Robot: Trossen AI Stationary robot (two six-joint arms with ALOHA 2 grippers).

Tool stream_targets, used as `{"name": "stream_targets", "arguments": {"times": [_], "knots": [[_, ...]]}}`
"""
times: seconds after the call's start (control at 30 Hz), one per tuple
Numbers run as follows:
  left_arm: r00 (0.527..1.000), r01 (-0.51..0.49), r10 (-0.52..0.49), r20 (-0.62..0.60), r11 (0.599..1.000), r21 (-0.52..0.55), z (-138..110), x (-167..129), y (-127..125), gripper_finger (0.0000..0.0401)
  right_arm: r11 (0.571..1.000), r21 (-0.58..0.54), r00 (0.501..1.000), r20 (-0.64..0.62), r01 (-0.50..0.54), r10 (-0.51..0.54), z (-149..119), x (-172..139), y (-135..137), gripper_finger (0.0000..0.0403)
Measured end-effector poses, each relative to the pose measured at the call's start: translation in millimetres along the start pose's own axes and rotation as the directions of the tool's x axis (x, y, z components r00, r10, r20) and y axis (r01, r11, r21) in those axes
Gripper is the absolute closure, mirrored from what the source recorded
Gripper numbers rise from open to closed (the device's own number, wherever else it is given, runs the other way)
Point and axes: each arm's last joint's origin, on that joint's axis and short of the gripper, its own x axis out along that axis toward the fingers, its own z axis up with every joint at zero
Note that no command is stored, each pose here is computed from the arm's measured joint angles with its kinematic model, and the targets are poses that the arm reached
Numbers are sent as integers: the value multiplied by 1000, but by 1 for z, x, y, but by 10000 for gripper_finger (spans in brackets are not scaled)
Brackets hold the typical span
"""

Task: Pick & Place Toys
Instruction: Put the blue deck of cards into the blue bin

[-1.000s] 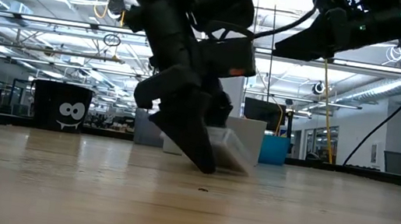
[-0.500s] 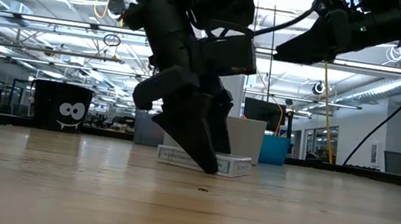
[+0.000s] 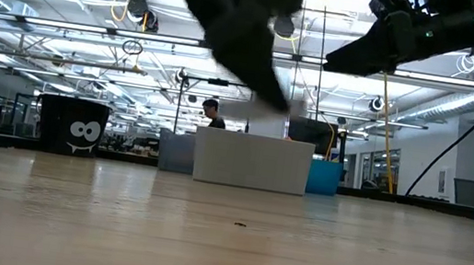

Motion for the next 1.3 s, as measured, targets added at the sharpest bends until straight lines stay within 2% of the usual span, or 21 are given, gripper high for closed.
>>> {"name": "stream_targets", "arguments": {"times": [0.13, 0.23, 0.3, 0.37, 0.47, 0.53, 0.6, 0.67, 0.7, 0.9, 1.13, 1.23, 1.3], "knots": [[987, -79, 84, 137, 996, -43, 22, -41, 11, 85, 1000, 1, 1000, -21, -5, 5, -2, 0, 0, 9], [952, -128, 139, 272, 990, -59, 39, -76, 18, 83, 999, 40, 1000, -28, -6, 7, -3, 0, 1, 9], [928, -182, 184, 326, 983, -35, 46, -94, 18, 85, 992, 128, 1000, -23, -5, 8, -3, 1, 1, 9], [910, -278, 254, 329, 960, 27, 48, -105, 16, 87, 966, 257, 1000, -6, -16, 18, -2, 3, 2, 9], [868, -457, 402, 291, 876, 155, 48, -109, 14, 84, 917, 379, 992, 62, -128, 113, 3, 7, 9, 9], [833, -548, 494, 249, 800, 247, 46, -106, 12, 77, 891, 391, 972, 139, -231, 191, 5, 10, 17, 9], [800, -600, 563, 207, 737, 313, 44, -98, 12, 73, 879, 380, 950, 224, -290, 216, 8, 15, 25, 9], [786, -609, 595, 168, 702, 368, 40, -86, 9, 75, 876, 366, 936, 273, -314, 221, 9, 18, 32, 9], [787, -607, 595, 164, 698, 379, 39, -81, 8, 78, 877, 362, 932, 295, -314, 212, 9, 21, 34, 9], [776, -609, 609, 164, 657, 445, 38, -65, -1, 87, 896, 387, 947, 305, -220, 101, -2, 45, 38, 9], [765, -629, 616, 189, 649, 428, 41, -64, -6, 69, 884, 406, 936, 340, -231, 88, -12, 62, 39, 13], [766, -626, 615, 187, 649, 432, 41, -63, -5, 83, 877, 421, 939, 330, -232, 90, -15, 68, 40, 35], [767, -625, 614, 185, 652, 429, 41, -63, -4, 88, 869, 435, 940, 327, -237, 93, -16, 70, 41, 63]]}}
